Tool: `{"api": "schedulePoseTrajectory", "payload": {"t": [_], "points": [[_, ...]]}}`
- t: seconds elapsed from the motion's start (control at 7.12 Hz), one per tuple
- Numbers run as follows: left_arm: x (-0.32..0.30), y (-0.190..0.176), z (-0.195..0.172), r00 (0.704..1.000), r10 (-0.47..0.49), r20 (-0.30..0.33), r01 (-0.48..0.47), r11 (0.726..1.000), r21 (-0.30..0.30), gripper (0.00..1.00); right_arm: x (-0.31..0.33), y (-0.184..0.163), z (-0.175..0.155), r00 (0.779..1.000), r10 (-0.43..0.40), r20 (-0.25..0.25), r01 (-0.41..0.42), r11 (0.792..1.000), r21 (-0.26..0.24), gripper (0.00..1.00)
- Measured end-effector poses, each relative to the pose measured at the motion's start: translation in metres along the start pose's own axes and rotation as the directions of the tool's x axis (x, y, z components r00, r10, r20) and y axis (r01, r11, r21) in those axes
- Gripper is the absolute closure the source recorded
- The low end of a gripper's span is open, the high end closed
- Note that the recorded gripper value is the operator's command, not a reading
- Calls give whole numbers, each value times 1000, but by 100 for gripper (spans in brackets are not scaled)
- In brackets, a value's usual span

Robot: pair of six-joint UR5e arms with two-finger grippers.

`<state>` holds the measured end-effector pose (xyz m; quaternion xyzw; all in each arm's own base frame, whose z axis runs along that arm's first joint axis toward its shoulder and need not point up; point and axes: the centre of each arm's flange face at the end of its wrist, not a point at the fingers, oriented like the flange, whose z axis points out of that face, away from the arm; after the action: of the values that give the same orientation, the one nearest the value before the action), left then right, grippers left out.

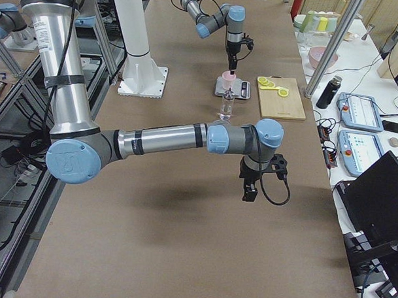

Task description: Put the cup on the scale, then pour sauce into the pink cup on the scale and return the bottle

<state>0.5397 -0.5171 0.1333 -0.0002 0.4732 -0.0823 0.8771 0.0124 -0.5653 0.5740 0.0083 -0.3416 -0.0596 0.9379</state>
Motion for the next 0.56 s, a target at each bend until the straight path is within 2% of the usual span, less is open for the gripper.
{"api": "schedulePoseTrajectory", "payload": {"t": [0.28, 0.56], "points": [[-56, -7, -30, 999, 43, -26, -43, 999, -3, 1, -23, 5, -29, 999, -49, -24, 50, 997, 58, 0], [-126, -38, -69, 996, 77, -46, -79, 996, -32, 1, -55, 10, -56, 995, -95, -25, 98, 989, 111, 0]]}}
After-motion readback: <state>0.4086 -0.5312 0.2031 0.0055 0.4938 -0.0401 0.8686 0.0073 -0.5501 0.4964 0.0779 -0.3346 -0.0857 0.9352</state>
